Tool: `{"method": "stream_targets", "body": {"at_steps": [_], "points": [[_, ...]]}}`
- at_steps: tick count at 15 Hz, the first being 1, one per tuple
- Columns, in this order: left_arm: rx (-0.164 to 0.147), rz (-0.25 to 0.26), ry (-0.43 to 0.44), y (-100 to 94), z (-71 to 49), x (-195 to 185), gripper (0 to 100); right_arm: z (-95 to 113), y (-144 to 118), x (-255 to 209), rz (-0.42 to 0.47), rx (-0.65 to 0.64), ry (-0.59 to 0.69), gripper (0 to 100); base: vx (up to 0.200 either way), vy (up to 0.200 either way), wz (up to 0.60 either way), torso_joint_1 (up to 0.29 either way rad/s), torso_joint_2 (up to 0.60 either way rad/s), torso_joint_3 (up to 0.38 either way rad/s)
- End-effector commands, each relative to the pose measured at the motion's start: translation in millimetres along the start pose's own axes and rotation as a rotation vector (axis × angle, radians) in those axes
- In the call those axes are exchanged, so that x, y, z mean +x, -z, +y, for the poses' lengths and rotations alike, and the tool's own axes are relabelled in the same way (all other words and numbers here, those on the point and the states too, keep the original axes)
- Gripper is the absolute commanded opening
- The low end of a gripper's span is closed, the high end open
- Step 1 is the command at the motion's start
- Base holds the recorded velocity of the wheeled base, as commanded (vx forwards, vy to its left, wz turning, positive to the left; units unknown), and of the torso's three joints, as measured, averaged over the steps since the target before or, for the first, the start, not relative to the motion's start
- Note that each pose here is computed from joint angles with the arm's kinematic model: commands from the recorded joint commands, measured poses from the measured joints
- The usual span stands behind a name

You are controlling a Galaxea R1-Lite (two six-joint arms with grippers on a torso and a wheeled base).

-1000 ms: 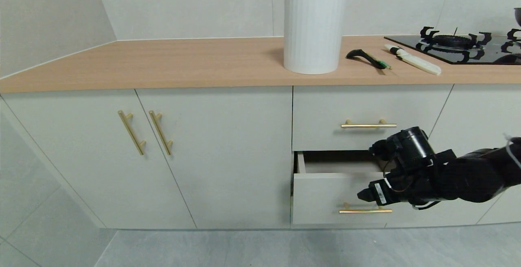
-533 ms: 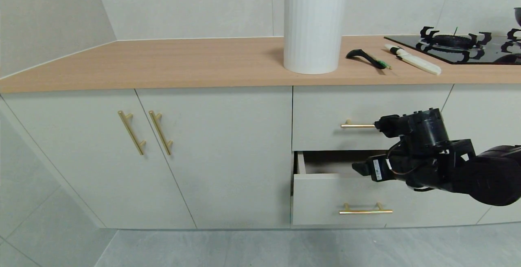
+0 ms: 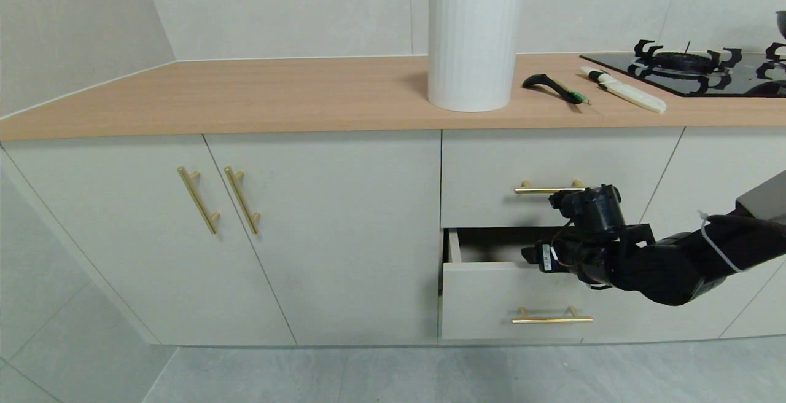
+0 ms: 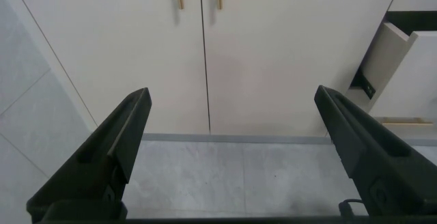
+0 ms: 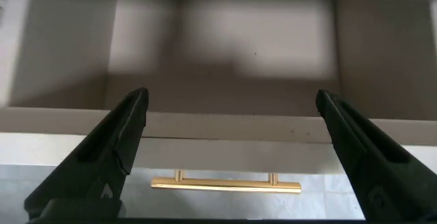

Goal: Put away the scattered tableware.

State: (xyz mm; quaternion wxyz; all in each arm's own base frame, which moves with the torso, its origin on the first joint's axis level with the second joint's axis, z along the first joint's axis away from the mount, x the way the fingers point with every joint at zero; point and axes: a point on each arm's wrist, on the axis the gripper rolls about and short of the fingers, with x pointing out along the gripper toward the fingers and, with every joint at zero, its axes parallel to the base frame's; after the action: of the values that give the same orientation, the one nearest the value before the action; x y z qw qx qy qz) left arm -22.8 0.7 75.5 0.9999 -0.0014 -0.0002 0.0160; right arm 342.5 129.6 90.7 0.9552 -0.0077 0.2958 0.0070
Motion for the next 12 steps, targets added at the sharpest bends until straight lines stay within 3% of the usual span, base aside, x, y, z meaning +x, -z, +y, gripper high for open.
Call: {"method": "stream_targets", "body": {"at_steps": [1,12], "points": [[0.000,0.000,0.000,0.0,0.0,0,100,1,6,7,0.025,-0.007,0.004,100,0.000,0.000,0.00,0.000,0.00,0.000],[0.000,0.000,0.000,0.0,0.0,0,100,-3,5,-15,0.103,-0.042,0.008,100,0.000,0.000,0.00,0.000,0.00,0.000]]}}
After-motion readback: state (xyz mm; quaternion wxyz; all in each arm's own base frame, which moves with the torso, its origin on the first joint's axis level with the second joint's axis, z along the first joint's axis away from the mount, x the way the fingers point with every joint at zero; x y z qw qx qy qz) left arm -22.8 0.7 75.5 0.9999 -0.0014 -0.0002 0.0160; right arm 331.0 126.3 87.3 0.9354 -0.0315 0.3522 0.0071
